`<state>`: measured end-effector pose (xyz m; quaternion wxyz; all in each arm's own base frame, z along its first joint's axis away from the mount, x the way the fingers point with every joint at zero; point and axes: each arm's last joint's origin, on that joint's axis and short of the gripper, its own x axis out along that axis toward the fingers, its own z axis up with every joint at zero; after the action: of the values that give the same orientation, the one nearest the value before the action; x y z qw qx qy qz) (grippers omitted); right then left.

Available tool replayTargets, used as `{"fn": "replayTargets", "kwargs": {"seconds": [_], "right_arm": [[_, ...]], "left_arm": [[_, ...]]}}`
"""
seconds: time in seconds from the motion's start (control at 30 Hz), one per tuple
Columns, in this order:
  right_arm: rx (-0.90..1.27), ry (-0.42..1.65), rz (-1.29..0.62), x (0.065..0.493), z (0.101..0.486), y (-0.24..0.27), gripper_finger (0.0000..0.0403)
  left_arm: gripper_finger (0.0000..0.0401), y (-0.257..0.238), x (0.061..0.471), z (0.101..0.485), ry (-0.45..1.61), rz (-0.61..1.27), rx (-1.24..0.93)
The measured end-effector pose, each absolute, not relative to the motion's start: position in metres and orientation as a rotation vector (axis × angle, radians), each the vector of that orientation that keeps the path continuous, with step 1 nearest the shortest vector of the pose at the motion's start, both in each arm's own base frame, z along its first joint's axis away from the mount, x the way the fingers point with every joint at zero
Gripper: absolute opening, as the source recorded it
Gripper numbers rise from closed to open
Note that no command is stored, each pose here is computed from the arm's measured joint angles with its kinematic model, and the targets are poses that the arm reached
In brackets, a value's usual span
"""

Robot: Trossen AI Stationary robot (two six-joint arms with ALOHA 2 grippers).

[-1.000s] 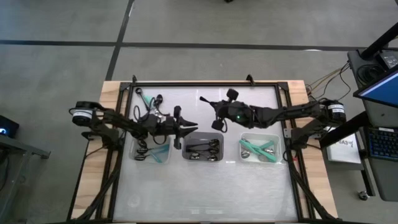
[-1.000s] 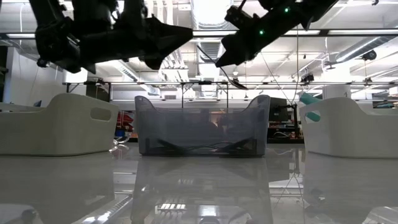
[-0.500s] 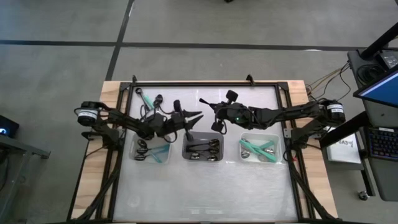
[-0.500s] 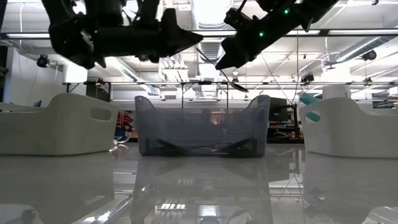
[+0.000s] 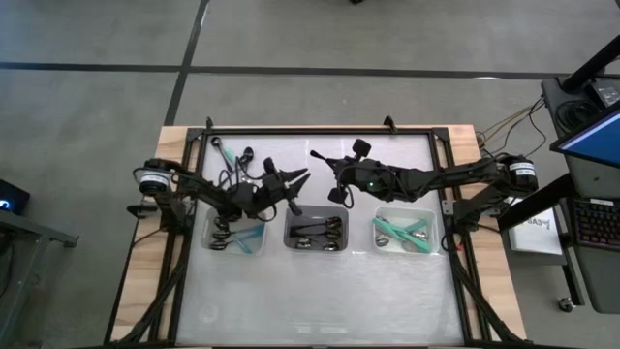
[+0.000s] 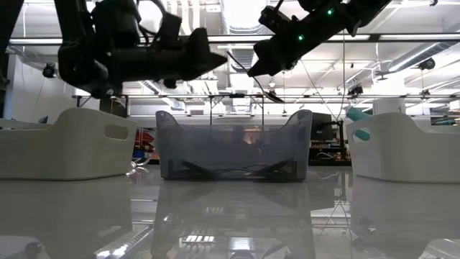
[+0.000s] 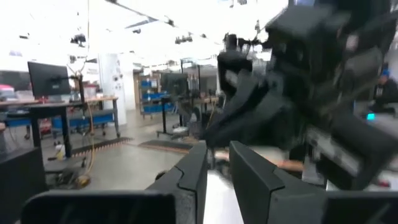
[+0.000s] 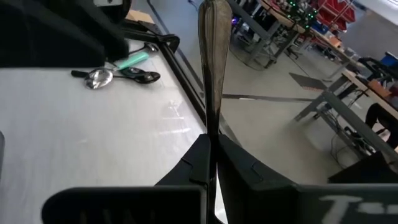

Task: Sort silverware by color (type)
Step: Put the black spoon into the black bin

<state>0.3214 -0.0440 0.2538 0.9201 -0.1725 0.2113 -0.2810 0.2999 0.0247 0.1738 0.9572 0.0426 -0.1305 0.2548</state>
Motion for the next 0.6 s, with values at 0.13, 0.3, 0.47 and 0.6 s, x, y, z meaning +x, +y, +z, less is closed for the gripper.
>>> {"fn": "replayTargets", "kwargs": {"seconds": [0.13,0.3,0.47,0.6], "right_arm": [[-0.341,0.432,-0.575,0.321,0.254,-0.044,0.0009],[-0.332,0.435,-0.576,0.321,0.253,-0.044,0.0009],[-0.328,0.431,-0.551,0.322,0.253,-0.043,0.0009],[-0.329,0.421,-0.467,0.323,0.253,-0.04,0.0009]], "left_arm": [[0.0062,0.026,0.306,0.178,-0.264,0.527,0.114],[0.0084,0.027,0.308,0.177,-0.243,0.532,0.125],[0.0111,0.032,0.308,0.177,-0.244,0.547,0.127],[0.013,0.038,0.311,0.182,-0.264,0.567,0.123]]}}
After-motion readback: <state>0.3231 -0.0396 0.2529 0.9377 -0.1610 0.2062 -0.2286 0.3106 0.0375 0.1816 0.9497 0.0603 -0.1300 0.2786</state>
